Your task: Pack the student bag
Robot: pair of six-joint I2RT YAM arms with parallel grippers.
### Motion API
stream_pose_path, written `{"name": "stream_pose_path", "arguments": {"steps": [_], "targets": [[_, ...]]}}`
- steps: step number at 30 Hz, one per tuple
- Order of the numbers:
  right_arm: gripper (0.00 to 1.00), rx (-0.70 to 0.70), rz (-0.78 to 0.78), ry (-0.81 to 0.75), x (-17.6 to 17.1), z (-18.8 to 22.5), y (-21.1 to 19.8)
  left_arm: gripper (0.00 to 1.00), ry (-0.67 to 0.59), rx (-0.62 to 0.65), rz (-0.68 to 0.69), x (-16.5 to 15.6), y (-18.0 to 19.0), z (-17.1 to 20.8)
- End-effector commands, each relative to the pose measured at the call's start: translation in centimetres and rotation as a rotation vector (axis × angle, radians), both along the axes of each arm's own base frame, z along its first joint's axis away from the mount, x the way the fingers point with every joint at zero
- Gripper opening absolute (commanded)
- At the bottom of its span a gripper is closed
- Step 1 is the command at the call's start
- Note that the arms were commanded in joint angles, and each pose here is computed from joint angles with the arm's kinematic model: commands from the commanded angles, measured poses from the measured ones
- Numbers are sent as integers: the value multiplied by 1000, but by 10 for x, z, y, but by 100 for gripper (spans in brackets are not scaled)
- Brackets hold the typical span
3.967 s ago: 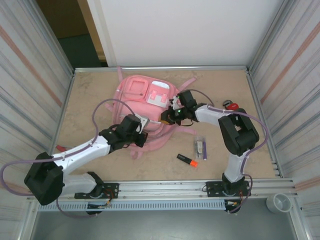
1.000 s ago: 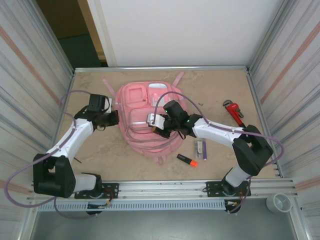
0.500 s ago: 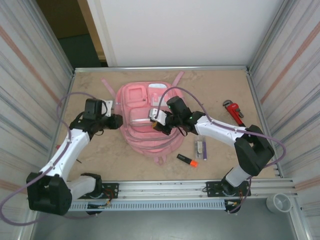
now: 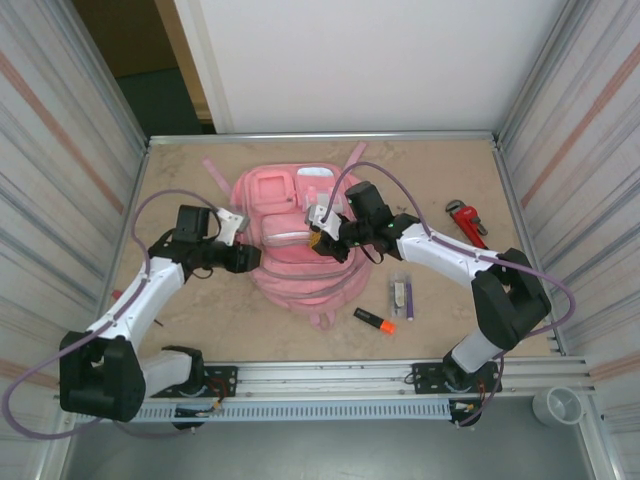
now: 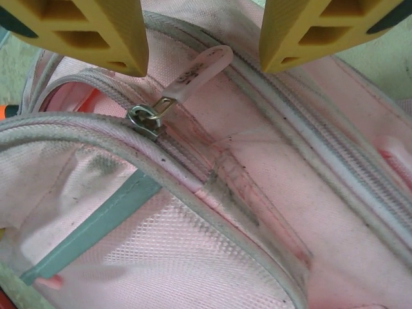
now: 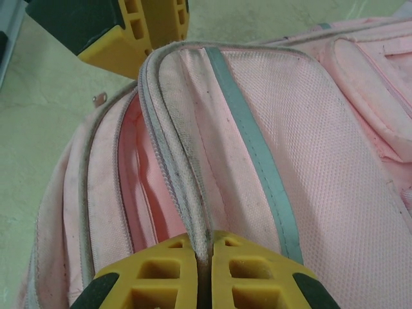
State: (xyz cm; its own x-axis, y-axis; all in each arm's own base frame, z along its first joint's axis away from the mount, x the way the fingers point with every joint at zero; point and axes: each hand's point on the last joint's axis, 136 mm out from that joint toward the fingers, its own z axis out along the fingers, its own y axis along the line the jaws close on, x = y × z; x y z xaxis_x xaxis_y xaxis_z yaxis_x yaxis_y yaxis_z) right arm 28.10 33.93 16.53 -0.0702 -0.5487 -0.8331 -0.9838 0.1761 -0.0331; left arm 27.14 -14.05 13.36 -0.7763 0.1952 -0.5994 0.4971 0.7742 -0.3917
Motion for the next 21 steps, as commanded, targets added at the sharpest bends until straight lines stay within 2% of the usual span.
{"name": "stream_pose_path", "arguments": {"steps": [1, 6, 18, 21], "targets": [[0, 63, 18, -21, 2, 29, 5, 46, -22, -2, -59, 1, -5, -2], [0, 64, 22, -21, 1, 30, 4, 36, -5, 5, -55, 11, -6, -5], [0, 36, 7, -10, 4, 21, 1, 2, -63, -36, -113, 16, -21, 10], [0, 27, 3, -10, 4, 20, 0, 0, -82, -4, -68, 21, -14, 14]]}}
